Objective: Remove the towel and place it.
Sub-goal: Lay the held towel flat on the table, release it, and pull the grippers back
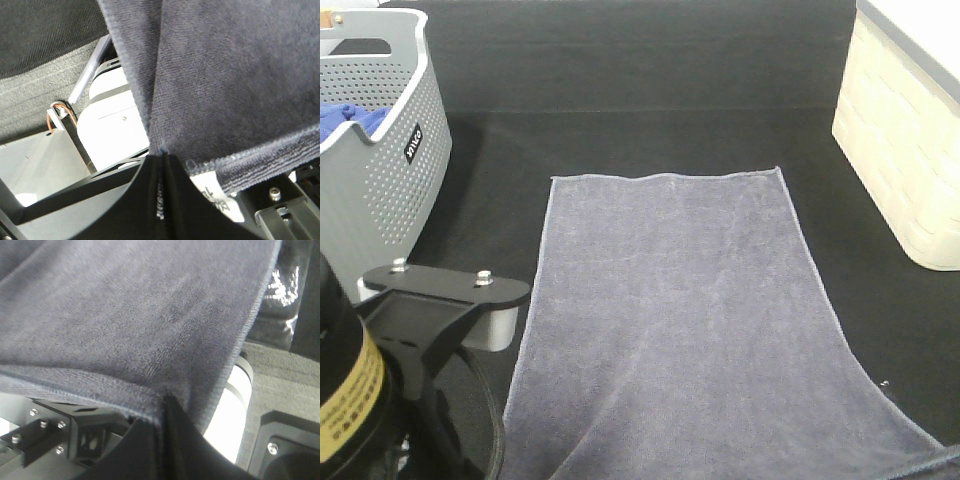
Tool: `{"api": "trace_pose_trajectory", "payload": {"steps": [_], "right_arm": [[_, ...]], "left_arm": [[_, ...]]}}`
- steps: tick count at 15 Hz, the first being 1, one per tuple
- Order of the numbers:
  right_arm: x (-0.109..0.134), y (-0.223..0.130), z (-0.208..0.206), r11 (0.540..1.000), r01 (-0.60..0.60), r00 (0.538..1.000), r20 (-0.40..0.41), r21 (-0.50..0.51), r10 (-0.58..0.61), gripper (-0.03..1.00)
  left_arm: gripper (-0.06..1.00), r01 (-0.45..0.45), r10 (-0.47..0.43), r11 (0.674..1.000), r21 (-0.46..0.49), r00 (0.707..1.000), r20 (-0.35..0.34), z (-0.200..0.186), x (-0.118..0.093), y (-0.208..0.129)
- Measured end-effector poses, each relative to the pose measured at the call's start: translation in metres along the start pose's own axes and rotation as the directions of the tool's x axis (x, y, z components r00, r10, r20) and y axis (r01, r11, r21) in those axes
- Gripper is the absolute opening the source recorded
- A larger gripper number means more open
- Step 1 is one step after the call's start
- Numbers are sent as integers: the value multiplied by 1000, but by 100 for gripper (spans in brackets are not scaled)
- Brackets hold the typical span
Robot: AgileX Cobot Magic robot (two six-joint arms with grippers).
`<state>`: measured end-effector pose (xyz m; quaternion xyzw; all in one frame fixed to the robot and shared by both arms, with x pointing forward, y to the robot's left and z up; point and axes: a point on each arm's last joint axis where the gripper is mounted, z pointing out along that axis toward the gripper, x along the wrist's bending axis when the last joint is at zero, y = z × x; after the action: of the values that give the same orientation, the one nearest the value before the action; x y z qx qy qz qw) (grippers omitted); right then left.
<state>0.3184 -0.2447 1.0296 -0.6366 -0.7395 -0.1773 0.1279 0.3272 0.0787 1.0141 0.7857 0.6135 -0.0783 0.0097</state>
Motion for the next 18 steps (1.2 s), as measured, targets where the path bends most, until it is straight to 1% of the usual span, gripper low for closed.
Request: {"api": "trace_pose_trajectory", "payload": {"steps": [1, 2, 3, 4, 5, 6, 7, 8, 9, 10, 12, 13, 15, 16, 18], "right_arm": [[-2, 0, 0, 1000, 5, 1000, 21, 0, -5, 0], [-6, 0, 0, 1000, 10, 998, 65, -1, -10, 3], [-6, 0, 0, 1000, 10, 998, 65, -1, -10, 3], [-7, 0, 0, 1000, 10, 997, 76, -4, -10, 14], [-8, 0, 0, 1000, 9, 997, 80, -4, -9, 30], [-8, 0, 0, 1000, 9, 997, 80, -4, -9, 48], [-8, 0, 0, 1000, 9, 997, 82, -4, -9, 64], [-10, 0, -1, 1000, 16, 995, 103, -3, -15, 76], [-10, 0, -1, 1000, 16, 995, 103, -3, -15, 76], [-12, 0, -1, 1000, 20, 993, 120, -2, -20, 77], [-12, 1, -2, 1000, 25, 991, 133, -6, -24, 78], [-9, 4, -8, 999, 36, 991, 132, -30, -32, 78], [-3, 15, -21, 991, 65, 990, 133, -117, -49, 78], [0, 23, -26, 988, 70, 990, 129, -138, -52, 78], [4, 42, -33, 985, 94, 988, 133, -144, -74, 78]], "left_arm": [[10, 5, -5, 1000, 12, 1000, -17, 1, 2, -1], [20, 7, -5, 999, 42, 998, -62, 2, 7, -4], [20, 7, -5, 999, 42, 998, -62, 2, 7, -4], [38, 11, -6, 998, 61, 996, -83, 3, 9, -6], [55, 12, -7, 998, 61, 996, -84, 3, 9, -6], [64, 12, -7, 998, 60, 996, -84, 3, 9, -6], [68, 12, -7, 998, 60, 996, -84, 3, 9, -6], [70, 11, -5, 998, 59, 996, -87, 3, 9, -6], [70, 11, -5, 998, 59, 996, -87, 3, 9, -6], [70, 6, -2, 999, 52, 996, -93, 3, 10, -5], [70, -12, 15, 999, 30, 993, -113, 3, 12, -3], [70, -30, 31, 1000, 3, 992, -126, 3, 13, 0], [70, -62, 51, 995, -74, 989, -138, 2, 15, 8], [70, -58, 43, 993, -106, 989, -140, 1, 18, 15], [70, -12, -10, 985, -171, 992, -125, -3, 32, 36]]}}
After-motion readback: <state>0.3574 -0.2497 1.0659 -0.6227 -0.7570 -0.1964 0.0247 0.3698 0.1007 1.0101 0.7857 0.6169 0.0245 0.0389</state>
